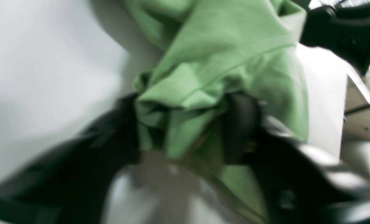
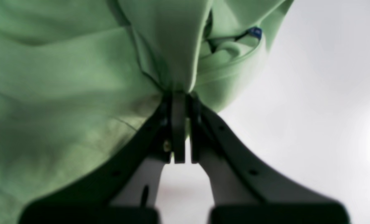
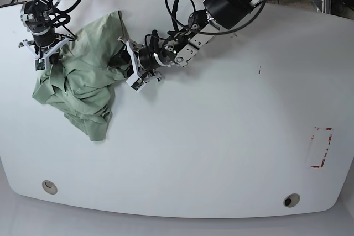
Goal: Layout the t-shirt on the table in an organized manner, then fold the t-shirt properly
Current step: 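Pull the grasped hem with the left gripper away from the right gripper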
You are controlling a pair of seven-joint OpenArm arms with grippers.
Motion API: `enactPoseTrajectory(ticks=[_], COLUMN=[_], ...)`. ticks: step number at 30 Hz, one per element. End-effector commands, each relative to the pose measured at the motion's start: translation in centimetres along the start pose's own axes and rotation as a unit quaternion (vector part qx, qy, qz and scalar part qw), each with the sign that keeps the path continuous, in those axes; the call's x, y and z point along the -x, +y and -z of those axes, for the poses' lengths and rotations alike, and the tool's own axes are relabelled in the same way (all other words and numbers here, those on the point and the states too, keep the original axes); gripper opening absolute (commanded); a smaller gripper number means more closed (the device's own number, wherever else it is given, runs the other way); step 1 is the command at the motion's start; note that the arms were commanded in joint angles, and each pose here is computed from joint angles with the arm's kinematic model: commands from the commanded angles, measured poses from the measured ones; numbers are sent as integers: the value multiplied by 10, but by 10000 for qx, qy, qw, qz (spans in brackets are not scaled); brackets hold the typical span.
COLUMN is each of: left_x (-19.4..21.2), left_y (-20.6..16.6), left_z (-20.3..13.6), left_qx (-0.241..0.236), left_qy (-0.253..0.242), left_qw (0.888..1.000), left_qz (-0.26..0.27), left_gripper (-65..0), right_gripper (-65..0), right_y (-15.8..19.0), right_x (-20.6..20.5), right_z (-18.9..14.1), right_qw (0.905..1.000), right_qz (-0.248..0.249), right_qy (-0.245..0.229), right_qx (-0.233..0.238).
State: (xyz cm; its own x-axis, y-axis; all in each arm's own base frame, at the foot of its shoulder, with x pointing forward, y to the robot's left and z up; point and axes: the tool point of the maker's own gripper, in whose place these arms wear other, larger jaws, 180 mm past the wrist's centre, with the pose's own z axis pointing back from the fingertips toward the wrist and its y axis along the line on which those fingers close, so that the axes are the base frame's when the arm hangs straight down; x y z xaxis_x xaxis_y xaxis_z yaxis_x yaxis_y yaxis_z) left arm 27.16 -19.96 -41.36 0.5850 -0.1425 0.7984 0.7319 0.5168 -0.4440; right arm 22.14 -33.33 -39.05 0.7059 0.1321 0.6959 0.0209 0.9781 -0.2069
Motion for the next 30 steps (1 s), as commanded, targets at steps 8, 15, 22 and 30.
enactPoseTrajectory(ticks=[8, 15, 22, 30], left_x=[-14, -33, -39, -41], left_y=[-4, -7, 24, 45], left_z=[2, -19, -78, -159], left_qx=[43, 120, -524, -1048], left_qy=[-123, -449, -450, -623], left_qw=[9999, 9985, 9962, 9891], left_qz=[26, 277, 527, 830], left_gripper=[-650, -650, -650, -650], right_gripper=[-648, -648, -648, -648], right_y=[4, 7, 41, 94], right_x=[-20, -20, -24, -37], right_z=[-5, -6, -5, -7], right_qw=[9994, 9994, 9982, 9933], right_qz=[-137, -132, -274, -432], right_qy=[-325, -330, -385, -559], right_qx=[-1, -24, -372, -918])
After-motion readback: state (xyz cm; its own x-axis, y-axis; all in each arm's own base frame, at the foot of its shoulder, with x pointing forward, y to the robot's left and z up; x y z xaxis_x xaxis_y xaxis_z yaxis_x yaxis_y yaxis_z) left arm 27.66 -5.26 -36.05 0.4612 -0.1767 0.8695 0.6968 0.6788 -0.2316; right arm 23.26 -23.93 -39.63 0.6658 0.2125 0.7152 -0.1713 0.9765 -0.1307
